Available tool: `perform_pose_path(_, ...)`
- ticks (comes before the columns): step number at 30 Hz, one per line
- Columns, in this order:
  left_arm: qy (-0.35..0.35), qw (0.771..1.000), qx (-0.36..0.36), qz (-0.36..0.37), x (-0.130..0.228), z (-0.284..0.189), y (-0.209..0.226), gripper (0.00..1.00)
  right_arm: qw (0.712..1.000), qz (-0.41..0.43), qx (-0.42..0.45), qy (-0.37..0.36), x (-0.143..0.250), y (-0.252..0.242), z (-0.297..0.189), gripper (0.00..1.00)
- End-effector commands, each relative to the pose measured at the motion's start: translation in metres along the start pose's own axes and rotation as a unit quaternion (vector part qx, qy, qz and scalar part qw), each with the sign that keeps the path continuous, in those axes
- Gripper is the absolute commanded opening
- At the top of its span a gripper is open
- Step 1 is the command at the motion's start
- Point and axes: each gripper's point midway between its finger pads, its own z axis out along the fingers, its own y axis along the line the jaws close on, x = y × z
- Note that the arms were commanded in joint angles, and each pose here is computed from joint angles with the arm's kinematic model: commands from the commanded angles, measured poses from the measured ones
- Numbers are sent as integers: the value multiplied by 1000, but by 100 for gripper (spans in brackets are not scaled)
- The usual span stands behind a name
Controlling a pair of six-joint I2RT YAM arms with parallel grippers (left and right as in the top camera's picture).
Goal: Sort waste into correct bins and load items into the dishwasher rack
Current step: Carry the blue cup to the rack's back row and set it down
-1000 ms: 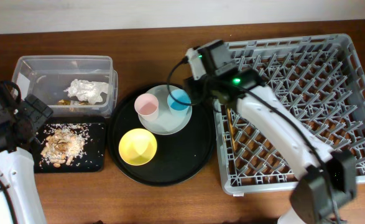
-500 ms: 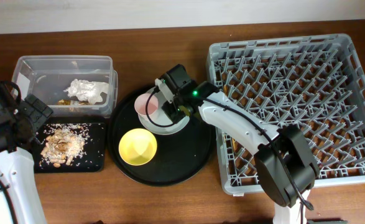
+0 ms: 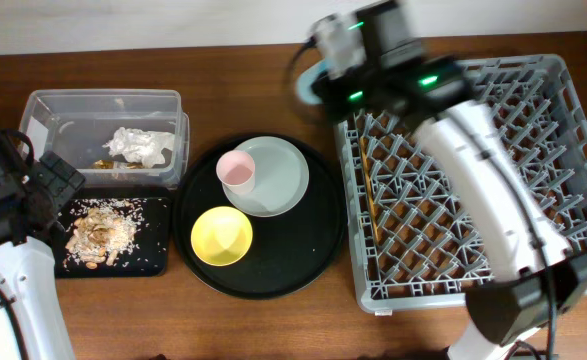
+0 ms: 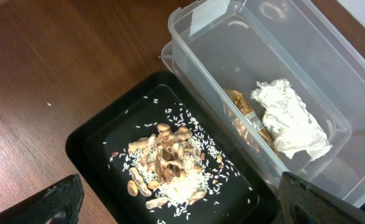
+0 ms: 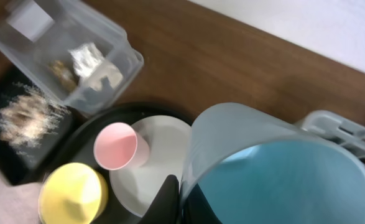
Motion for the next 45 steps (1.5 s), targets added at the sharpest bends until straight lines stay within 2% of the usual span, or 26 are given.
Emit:
perform_pose_path(1,0,1000,-1,1,-1,0,1,99,983,59,-174,-19,9,-28,-8,4)
perform_pose_path(3,0,1000,-1,1,-1,0,1,99,957,109,-266,-41,22,-69,1,4)
perform_pose_path(6,0,1000,-1,1,-1,0,1,100,911,141,-381,-70,39,-86,27,4)
perform_pose_path(9,0,1000,-1,1,-1,0,1,99,902,170,-395,-46,63,-95,66,4)
perform_pose_path(14,0,1000,-1,1,-1,0,1,99,947,192,-244,79,122,-131,90,4)
perform_pose_path(19,0,1000,-1,1,-1,0,1,99,950,186,-230,103,147,-149,72,6)
perform_pose_path(20,0,1000,-1,1,-1,0,1,99,949,183,-236,96,145,-147,71,5)
perform_pose_path(23,0,1000,-1,1,-1,0,1,99,935,153,-320,16,112,-121,65,4)
perform_pose_path(28,0,1000,-1,1,-1,0,1,99,942,78,-328,0,96,-97,87,4)
perform_pose_path(30,0,1000,-1,1,-1,0,1,99,954,80,-288,37,115,-110,96,5)
perform_pose_path(31,0,1000,-1,1,-1,0,1,99,955,84,-279,49,125,-114,99,15)
perform_pose_path(34,0,1000,-1,1,-1,0,1,99,956,107,-266,66,151,-129,98,18)
perform_pose_path(35,0,1000,-1,1,-1,0,1,99,955,106,-268,71,155,-129,96,24)
perform_pose_path(39,0,1000,-1,1,-1,0,1,99,955,101,-244,132,178,-129,88,29)
perform_pose_path(42,0,1000,-1,1,-1,0,1,99,963,82,-201,160,173,-133,68,31)
perform_pose_path(45,0,1000,-1,1,-1,0,1,99,971,88,-168,144,146,-131,37,31)
